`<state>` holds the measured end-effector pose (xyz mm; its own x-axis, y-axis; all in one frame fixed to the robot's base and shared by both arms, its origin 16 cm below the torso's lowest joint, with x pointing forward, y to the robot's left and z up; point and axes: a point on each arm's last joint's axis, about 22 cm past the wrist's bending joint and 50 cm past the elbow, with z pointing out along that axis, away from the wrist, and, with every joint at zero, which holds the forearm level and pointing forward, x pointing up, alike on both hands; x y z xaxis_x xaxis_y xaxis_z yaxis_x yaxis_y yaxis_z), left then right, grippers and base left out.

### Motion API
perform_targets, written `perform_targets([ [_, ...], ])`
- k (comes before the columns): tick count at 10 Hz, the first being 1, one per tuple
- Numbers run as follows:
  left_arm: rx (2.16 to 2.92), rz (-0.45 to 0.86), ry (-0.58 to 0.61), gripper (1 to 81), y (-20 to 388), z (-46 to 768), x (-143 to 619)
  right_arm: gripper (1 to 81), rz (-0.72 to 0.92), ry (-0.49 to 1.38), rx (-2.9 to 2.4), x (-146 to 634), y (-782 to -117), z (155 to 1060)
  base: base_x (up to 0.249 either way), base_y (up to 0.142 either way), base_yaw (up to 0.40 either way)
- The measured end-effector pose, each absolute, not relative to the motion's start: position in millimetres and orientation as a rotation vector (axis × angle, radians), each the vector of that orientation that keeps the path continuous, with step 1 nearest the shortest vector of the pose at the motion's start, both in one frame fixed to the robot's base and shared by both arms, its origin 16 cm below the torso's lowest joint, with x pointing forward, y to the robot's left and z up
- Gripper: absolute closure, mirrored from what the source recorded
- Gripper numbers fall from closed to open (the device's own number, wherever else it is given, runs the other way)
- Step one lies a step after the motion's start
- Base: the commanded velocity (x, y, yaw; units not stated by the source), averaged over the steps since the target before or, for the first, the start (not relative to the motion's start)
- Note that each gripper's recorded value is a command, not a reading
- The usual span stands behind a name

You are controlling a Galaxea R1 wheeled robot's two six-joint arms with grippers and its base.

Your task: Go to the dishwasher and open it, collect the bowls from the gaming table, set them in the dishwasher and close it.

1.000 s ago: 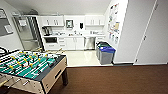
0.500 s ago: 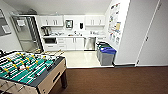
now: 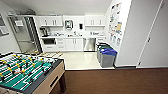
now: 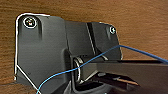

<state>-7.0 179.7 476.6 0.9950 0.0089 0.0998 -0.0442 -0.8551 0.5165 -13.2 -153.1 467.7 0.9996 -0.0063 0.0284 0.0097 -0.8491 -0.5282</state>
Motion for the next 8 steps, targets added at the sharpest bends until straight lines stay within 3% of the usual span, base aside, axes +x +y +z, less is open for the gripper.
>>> perform_targets([
  [8,2.604,0.145,-0.026,1.0,184.7,474.7,-1.5,1.0,-0.057,-0.004,-2.583,-3.5,-151.6,468.0,0.169,0.000,0.000],
])
